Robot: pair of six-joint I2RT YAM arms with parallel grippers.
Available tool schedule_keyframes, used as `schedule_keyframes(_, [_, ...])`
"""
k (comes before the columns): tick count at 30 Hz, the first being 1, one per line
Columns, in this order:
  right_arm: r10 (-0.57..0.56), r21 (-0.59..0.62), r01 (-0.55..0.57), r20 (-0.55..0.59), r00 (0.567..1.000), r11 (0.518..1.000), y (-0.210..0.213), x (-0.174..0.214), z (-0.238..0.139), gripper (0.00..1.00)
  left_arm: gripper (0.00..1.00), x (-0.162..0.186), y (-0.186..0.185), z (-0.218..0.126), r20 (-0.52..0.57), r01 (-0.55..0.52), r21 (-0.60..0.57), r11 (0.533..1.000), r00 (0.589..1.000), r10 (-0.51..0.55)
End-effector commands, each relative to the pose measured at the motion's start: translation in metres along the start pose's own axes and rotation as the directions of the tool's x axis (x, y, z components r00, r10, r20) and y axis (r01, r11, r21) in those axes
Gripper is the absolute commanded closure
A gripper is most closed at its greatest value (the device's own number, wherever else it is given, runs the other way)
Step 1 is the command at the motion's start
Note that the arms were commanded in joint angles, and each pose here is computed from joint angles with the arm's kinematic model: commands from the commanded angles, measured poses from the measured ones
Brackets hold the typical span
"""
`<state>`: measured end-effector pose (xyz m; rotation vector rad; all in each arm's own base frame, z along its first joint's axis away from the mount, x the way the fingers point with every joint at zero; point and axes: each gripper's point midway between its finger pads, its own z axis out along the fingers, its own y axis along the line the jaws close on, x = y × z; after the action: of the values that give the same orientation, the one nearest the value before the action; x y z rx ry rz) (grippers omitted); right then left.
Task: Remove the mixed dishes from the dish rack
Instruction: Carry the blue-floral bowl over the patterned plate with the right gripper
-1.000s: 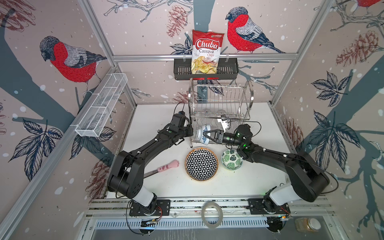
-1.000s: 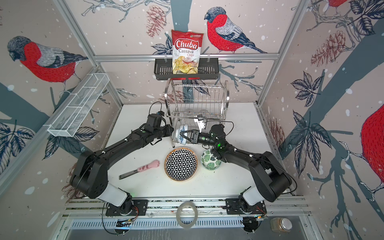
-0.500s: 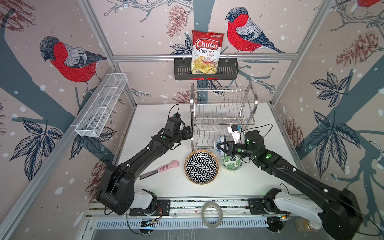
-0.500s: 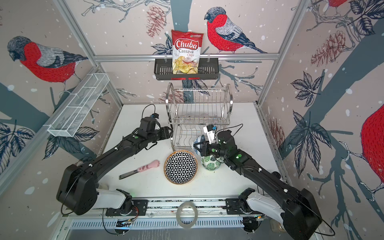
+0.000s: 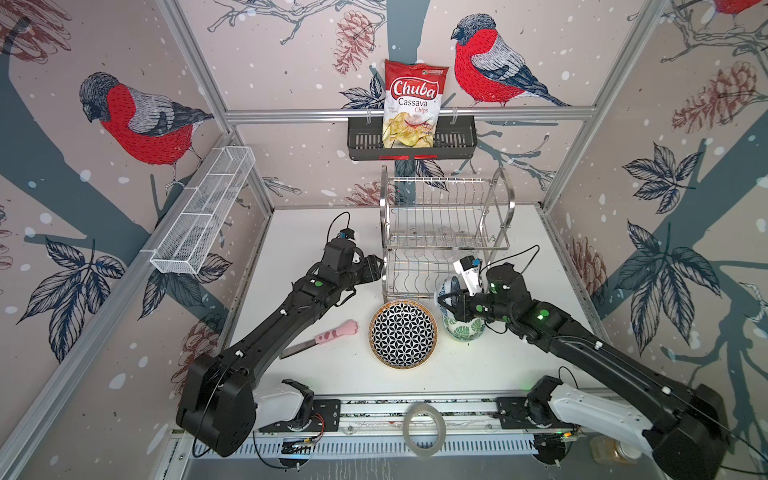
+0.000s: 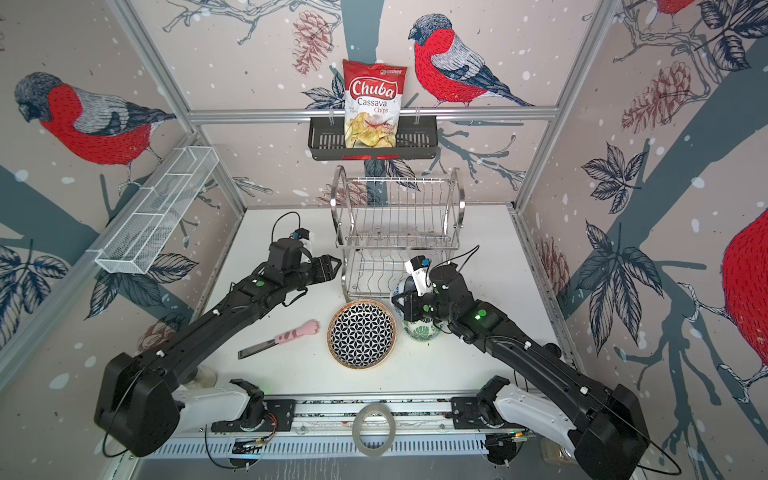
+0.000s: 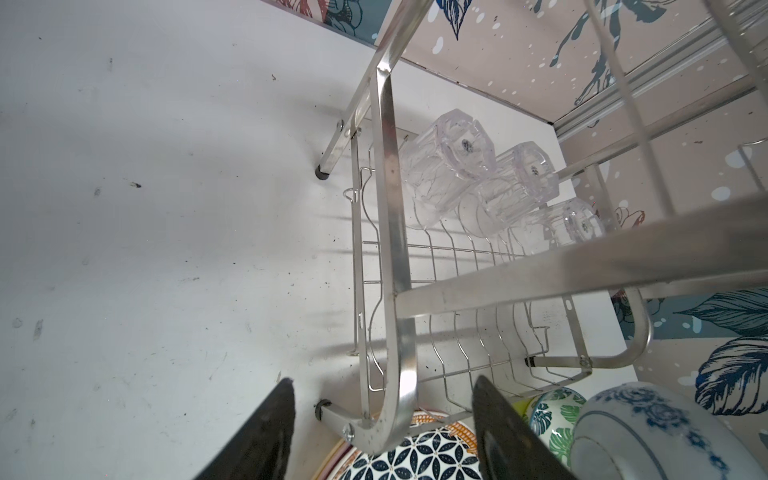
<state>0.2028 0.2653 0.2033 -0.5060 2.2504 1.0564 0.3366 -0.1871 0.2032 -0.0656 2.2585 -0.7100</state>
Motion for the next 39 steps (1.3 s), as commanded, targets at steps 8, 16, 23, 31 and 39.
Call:
schedule_keyframes(8, [-0.197, 0.075, 0.203, -0.083, 0.977, 0.976, 0.037, 0.009, 0.021, 1.0, 0.29, -0.002, 0.0, -0.025, 0.02, -0.029, -0.015, 0.999, 0.999, 0.03])
schedule_keyframes(16, [-0.428, 0.079, 0.451, -0.207, 0.88, 0.889, 0.084, 0.047, 0.031, 1.0, 0.17, 0.006, -0.01, -0.034, -0.035, -0.031, 0.028, 0.999, 0.999, 0.032])
schedule_keyframes(23, [-0.644, 0.084, 0.717, -0.377, 0.665, 0.692, 0.112, 0.083, 0.036, 1.0, 0.1, 0.034, -0.032, -0.034, -0.215, -0.033, 0.1, 0.994, 0.975, 0.054])
schedule_keyframes(31, [-0.712, 0.067, 0.852, -0.518, 0.475, 0.52, 0.111, 0.107, 0.041, 1.0, 0.09, 0.083, -0.065, -0.052, -0.38, -0.1, 0.155, 0.983, 0.912, 0.153])
schedule_keyframes(39, [-0.747, 0.08, 0.872, -0.481, 0.459, 0.484, 0.117, 0.092, 0.041, 1.0, 0.14, 0.099, -0.056, -0.081, -0.422, -0.079, 0.13, 0.988, 0.897, 0.127])
